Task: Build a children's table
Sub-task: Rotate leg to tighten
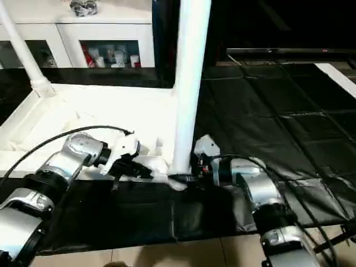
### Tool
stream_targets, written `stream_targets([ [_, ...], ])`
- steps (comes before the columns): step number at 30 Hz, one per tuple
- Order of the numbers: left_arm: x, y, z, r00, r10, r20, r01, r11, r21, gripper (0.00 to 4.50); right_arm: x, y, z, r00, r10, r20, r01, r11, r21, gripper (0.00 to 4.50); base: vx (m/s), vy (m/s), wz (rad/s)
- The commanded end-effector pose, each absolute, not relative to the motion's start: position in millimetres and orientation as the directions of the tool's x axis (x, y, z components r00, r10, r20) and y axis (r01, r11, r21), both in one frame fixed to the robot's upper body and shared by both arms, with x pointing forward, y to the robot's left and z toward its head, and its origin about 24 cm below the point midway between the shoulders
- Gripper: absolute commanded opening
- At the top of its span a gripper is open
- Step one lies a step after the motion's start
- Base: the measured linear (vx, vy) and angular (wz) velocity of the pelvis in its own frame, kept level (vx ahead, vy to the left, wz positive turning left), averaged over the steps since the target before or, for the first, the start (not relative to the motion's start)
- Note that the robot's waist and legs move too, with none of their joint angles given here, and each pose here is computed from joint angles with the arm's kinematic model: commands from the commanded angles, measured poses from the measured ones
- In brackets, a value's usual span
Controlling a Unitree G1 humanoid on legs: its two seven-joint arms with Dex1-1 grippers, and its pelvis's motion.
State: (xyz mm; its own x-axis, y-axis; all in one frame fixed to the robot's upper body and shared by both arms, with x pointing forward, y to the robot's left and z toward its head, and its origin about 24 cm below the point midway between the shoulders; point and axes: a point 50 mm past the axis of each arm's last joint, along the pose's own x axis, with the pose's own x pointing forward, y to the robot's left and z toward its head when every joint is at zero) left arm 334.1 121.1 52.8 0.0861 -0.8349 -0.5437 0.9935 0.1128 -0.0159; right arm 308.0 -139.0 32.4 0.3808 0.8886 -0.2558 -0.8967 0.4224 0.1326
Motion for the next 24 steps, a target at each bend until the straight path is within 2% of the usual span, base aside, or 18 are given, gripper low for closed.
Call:
stream_targets([
  [1,348,107,65,0.226,-0.848,-0.48,0.969,0.245,0.023,0.0,313.2,-125.8,28,0.448,0.855,-0.26,-0.853,0.497,0.163,2.72,0.0,0.0,0.0],
  [4,354,89,71,0.309,-0.847,-0.433,0.941,0.337,0.012,0.0,323.9,-111.1,25,0.575,0.777,-0.256,-0.749,0.626,0.219,2.72,0.0,0.0,0.0],
  [7,357,79,75,0.349,-0.844,-0.408,0.924,0.383,-0.001,0.0,329.2,-102.3,25,0.627,0.739,-0.246,-0.694,0.674,0.254,2.72,0.0,0.0,0.0],
  [8,362,60,83,0.435,-0.825,-0.36,0.88,0.474,-0.023,0.0,337.3,-83.2,28,0.694,0.686,-0.22,-0.613,0.723,0.319,2.72,0.0,0.0,0.0],
  [11,364,45,89,0.481,-0.811,-0.334,0.856,0.517,-0.021,0.0,340.2,-67.2,31,0.71,0.67,-0.218,-0.591,0.735,0.331,2.72,0.0,0.0,0.0],
  [13,362,39,90,0.48,-0.81,-0.335,0.86,0.511,-0.002,0.0,339.3,-60.1,32,0.704,0.677,-0.218,-0.605,0.731,0.315,3.25,0.0,0.0,0.0],
  [16,359,43,84,0.458,-0.809,-0.369,0.876,0.481,0.033,0.0,337.1,-63.4,29,0.707,0.673,-0.216,-0.61,0.736,0.296,3.39,0.0,0.0,0.0],
  [18,358,49,80,0.463,-0.802,-0.379,0.874,0.484,0.042,0.0,336.8,-69.9,28,0.714,0.666,-0.215,-0.611,0.743,0.273,3.85,0.0,0.0,0.0],
  [19,359,52,79,0.467,-0.797,-0.383,0.872,0.488,0.049,0.0,336.6,-73.2,28,0.717,0.663,-0.214,-0.613,0.746,0.26,3.85,0.0,0.0,0.0],
  [21,357,60,74,0.463,-0.796,-0.391,0.874,0.484,0.049,0.0,334.3,-85.5,26,0.712,0.671,-0.205,-0.637,0.741,0.212,3.93,0.0,0.0,0.0],
  [23,355,66,72,0.445,-0.803,-0.397,0.884,0.465,0.05,0.0,330.3,-95.2,26,0.695,0.692,-0.195,-0.669,0.721,0.178,4.29,0.0,0.0,0.0],
  [24,355,67,71,0.438,-0.805,-0.4,0.887,0.459,0.05,0.0,328.9,-98.1,26,0.689,0.699,-0.19,-0.679,0.715,0.169,4.31,0.0,0.0,0.0],
])
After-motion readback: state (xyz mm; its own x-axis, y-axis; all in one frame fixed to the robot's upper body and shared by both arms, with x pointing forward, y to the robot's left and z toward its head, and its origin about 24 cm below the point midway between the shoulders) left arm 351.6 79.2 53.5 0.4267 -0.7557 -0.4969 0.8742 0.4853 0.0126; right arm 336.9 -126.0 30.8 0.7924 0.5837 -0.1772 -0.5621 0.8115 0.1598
